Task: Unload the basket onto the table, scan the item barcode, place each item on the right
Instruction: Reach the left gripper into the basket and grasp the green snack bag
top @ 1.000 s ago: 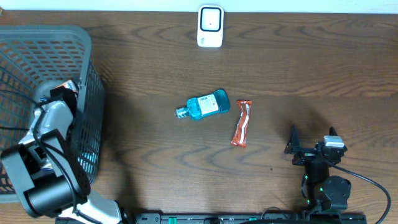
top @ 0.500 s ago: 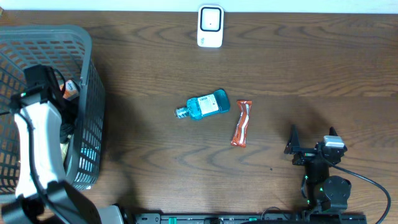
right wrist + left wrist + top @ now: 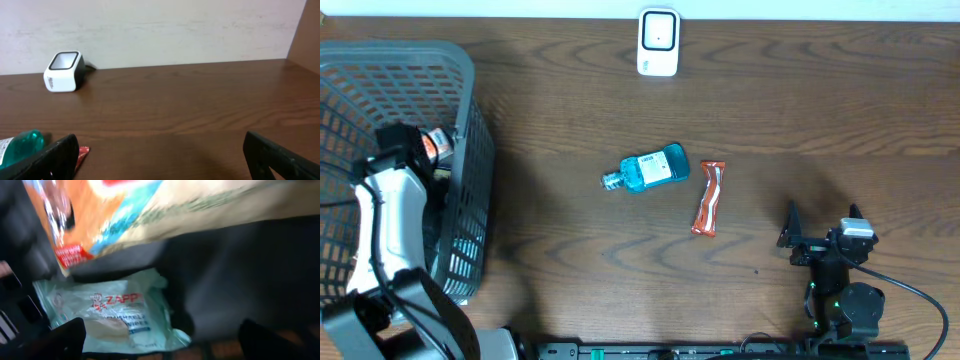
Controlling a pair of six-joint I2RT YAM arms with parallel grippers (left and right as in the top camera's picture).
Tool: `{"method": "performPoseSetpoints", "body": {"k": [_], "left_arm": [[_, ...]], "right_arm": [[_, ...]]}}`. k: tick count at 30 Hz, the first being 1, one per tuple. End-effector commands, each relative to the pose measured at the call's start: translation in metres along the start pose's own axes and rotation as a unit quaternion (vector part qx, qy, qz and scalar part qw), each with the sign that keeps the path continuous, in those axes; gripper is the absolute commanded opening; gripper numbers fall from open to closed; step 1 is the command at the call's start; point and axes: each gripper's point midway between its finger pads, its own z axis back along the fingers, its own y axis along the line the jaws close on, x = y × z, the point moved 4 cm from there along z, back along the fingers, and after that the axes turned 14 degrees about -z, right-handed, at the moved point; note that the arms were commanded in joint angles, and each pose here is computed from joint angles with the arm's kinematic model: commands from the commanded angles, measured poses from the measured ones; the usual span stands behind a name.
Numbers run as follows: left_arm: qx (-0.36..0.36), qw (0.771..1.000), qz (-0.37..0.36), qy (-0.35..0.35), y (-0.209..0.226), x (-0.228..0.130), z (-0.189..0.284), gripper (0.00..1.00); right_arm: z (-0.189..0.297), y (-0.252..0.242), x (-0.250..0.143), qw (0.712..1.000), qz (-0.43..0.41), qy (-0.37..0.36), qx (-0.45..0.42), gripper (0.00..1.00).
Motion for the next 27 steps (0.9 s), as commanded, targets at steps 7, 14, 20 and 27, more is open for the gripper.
{"method": "performPoseSetpoints", "body": {"k": [7, 14, 20, 27], "left_arm": [[0.039, 0.996, 0.032, 0.074, 0.004, -0.031, -0.057, 0.98], [0.058, 0.992, 0.026, 0.11, 0.01, -0.049, -0.076, 0.08], [0.045, 0.996, 0.019, 0.079, 0.007, -0.036, -0.064, 0.07], [-0.039, 0.997, -0.028, -0.061, -0.006, 0.015, 0.027, 0.07]], "right_arm": [[0.0, 0.002, -0.001, 1.0, 0.003, 0.0, 0.004, 0.99], [0.0, 0.002, -0.001, 1.0, 0.003, 0.0, 0.004, 0.99], [0.0, 0.002, -0.001, 1.0, 0.003, 0.0, 0.004, 0.99], [0.0, 0.002, -0.001, 1.0, 0.003, 0.0, 0.004, 0.99]]}}
